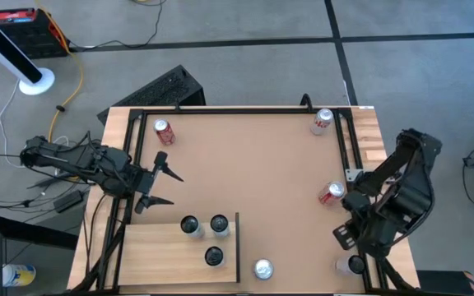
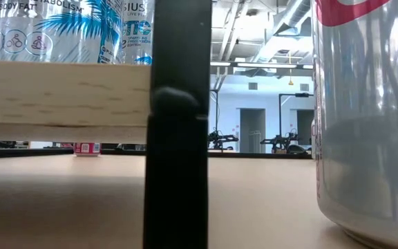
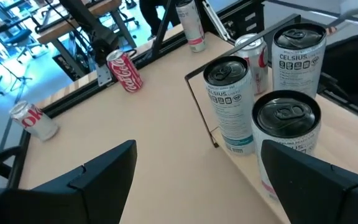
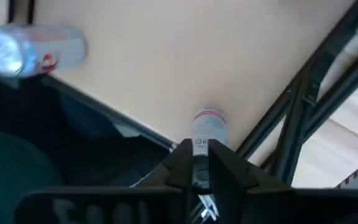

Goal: Place canned beverage on shelf
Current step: Put the white and pink soda can on the shelf aligned with the other white and pink soda can

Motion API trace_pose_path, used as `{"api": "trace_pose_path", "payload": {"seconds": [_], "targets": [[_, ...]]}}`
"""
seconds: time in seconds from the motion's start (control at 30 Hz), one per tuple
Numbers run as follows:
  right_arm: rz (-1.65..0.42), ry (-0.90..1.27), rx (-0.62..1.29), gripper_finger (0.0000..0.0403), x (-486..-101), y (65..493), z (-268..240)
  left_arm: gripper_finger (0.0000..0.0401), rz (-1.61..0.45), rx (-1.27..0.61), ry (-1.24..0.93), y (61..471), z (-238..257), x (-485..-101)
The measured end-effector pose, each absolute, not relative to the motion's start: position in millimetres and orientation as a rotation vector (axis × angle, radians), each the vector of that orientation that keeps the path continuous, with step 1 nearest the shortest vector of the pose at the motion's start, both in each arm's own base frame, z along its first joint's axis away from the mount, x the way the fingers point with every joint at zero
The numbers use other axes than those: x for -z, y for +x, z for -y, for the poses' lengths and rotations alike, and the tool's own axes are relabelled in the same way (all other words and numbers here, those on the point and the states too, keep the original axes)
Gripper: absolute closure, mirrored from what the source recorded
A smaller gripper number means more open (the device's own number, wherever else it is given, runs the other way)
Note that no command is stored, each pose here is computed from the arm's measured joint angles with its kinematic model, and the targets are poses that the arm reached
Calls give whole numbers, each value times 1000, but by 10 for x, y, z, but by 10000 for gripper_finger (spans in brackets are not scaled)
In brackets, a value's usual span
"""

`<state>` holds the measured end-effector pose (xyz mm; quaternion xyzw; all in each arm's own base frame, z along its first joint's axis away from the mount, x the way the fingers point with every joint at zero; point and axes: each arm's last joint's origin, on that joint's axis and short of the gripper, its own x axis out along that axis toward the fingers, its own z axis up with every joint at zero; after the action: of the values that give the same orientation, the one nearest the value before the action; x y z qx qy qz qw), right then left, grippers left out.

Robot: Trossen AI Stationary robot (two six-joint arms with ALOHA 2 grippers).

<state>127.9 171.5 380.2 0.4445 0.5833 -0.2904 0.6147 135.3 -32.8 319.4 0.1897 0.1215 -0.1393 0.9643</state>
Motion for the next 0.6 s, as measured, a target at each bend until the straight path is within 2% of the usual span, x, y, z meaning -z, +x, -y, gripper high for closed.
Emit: {"api": "trace_pose_path", "payload": {"seconds": [0.17, 0.37, 0.6], "targets": [[-1487, 989, 733, 261, -3648, 1311, -1888, 71, -269, 304, 359, 1346, 333, -3172], [-1688, 954, 787, 146, -3512, 1347, -2068, 71, -258, 325, 375, 1345, 338, -3176], [-1693, 955, 790, 44, -3434, 1409, -2165, 71, -237, 360, 372, 1346, 350, -3190]]}}
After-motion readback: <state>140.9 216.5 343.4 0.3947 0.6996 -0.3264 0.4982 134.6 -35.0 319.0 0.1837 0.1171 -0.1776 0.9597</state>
